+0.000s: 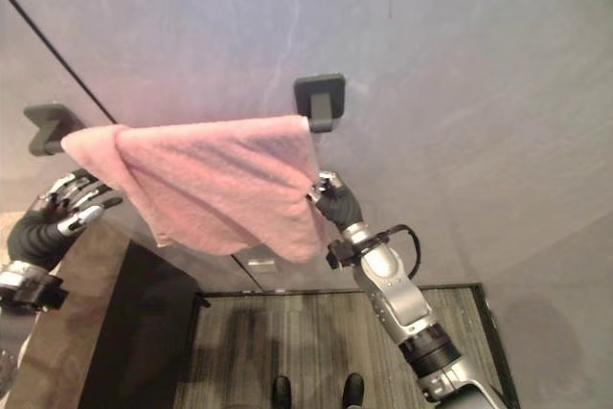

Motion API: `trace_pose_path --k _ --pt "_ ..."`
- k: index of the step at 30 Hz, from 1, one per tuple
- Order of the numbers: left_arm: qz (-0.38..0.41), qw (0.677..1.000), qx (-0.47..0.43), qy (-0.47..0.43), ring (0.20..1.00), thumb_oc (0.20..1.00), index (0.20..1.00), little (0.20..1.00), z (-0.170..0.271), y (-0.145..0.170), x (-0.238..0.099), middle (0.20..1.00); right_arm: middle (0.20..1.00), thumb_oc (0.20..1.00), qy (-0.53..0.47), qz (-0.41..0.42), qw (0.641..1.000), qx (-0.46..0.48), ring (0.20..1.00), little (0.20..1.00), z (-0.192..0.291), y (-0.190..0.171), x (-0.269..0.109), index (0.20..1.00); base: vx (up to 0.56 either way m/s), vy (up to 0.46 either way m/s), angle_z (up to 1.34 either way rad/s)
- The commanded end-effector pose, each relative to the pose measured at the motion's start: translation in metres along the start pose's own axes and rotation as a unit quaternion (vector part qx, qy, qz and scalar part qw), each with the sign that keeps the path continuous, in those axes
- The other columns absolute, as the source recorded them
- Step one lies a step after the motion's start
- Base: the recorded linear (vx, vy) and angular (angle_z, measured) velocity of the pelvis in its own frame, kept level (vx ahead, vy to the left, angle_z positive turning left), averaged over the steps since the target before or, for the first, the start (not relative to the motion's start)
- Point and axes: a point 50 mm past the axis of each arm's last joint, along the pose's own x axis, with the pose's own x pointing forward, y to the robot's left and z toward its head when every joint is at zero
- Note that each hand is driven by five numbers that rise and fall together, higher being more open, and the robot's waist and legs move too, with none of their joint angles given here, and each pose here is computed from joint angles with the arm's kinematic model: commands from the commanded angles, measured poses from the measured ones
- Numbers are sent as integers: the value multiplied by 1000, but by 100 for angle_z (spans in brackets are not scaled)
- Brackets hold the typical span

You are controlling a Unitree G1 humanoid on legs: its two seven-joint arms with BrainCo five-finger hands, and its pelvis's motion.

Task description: Put brush and paste in cup on sink, flatten towel.

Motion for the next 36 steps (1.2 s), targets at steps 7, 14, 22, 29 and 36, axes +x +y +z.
trace_pose_path --k 7,14,22,29,36 --pt "-15 996 70 -55 715 715 715 715 32 6 16 715 200 200 -85 22 996 7 200 200 29 10 7 200 16 1 -4" --pt "-12 995 73 -69 570 570 570 570 36 6 15 570 200 200 -84 21 996 11 200 200 28 10 6 200 23 -6 -6" --pt "-11 995 69 -74 379 379 379 379 35 4 18 379 200 200 -79 25 996 22 200 200 25 13 6 200 0 0 0" --pt "-10 994 72 -78 285 285 285 285 35 4 20 285 200 200 -75 28 996 24 200 200 24 14 6 200 0 0 0" --pt "-5 993 81 -86 203 203 203 203 39 6 19 203 200 200 -70 26 997 22 200 200 21 12 5 200 0 0 0"
